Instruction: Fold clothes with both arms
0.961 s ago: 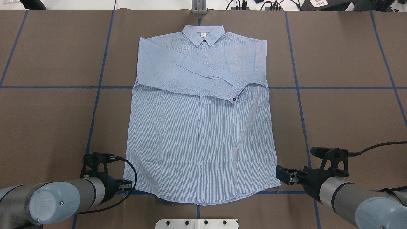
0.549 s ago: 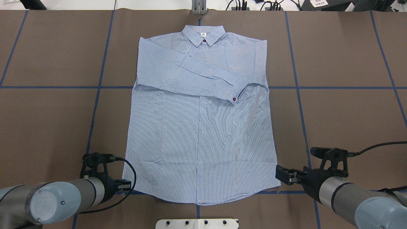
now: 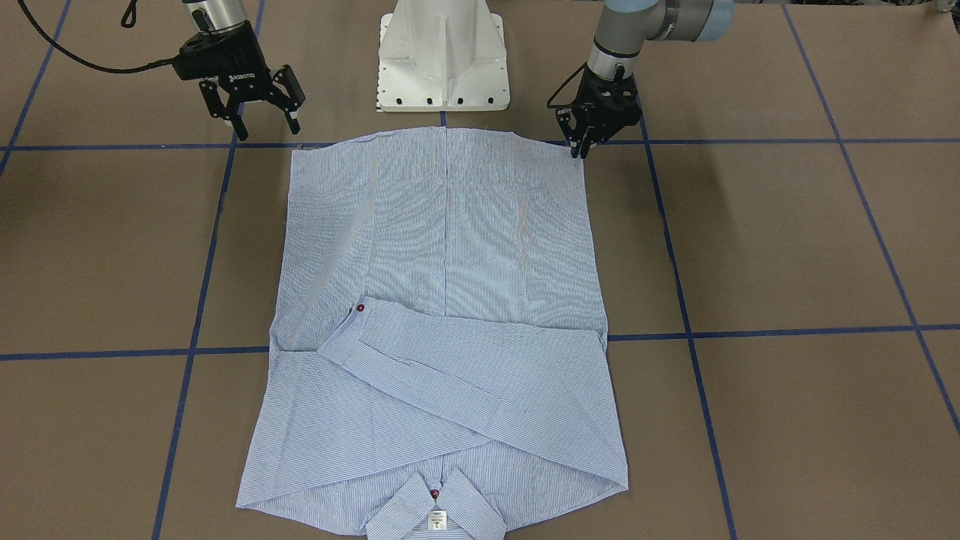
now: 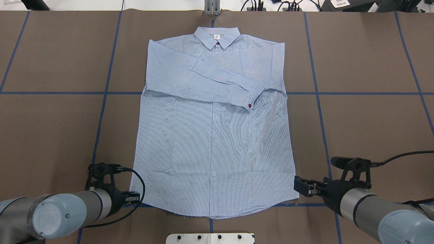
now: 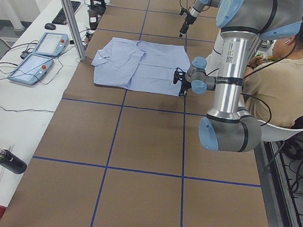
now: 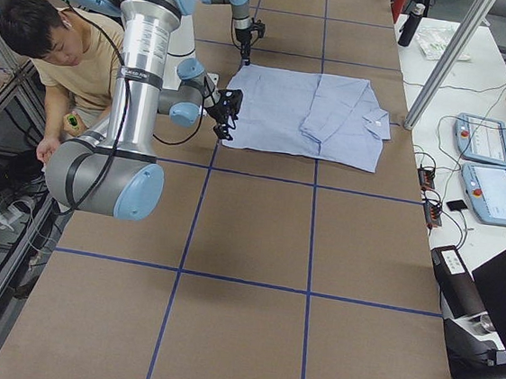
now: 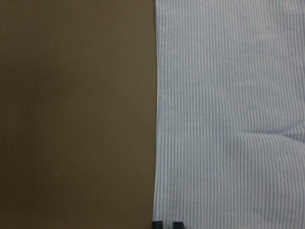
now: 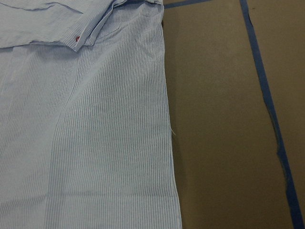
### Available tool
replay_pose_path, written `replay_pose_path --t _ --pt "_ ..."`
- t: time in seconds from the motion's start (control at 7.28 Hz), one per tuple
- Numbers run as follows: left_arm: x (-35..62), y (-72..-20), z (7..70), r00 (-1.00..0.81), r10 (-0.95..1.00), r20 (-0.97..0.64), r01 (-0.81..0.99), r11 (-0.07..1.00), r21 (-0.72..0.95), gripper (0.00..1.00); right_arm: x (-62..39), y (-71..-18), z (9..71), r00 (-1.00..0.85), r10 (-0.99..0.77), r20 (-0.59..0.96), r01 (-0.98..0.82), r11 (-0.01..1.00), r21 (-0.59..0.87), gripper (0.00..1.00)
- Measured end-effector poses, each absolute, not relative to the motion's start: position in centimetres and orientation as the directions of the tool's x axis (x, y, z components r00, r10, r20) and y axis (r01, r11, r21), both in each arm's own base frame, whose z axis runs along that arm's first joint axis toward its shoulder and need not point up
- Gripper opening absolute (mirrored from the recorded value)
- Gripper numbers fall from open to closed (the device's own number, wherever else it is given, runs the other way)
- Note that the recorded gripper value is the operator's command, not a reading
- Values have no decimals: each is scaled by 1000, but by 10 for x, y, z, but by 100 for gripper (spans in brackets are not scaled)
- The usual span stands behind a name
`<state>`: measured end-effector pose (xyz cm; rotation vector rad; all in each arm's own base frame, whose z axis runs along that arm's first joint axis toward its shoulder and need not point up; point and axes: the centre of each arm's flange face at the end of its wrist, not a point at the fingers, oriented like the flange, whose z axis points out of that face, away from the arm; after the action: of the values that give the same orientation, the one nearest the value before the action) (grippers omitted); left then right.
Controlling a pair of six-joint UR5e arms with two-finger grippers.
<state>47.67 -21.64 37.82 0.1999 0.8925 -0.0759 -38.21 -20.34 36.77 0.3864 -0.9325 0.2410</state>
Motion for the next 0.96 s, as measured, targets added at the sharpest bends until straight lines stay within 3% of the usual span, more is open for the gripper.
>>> replay_pose_path --t 0.14,0.27,0.69,0.96 --pt "477 -217 378 627 19 -779 148 979 143 25 -382 -203 368 577 36 816 -364 905 218 100" --pt "476 -217 378 626 20 -779 148 979 143 32 -383 -204 369 578 36 815 -364 905 218 100" --pt "477 -217 380 630 19 -776 147 979 143 32 -383 -204 370 579 36 814 -364 905 219 100" --pt "478 -217 381 631 19 -776 146 979 143 27 -384 -204 370 580 36 814 -364 905 219 100"
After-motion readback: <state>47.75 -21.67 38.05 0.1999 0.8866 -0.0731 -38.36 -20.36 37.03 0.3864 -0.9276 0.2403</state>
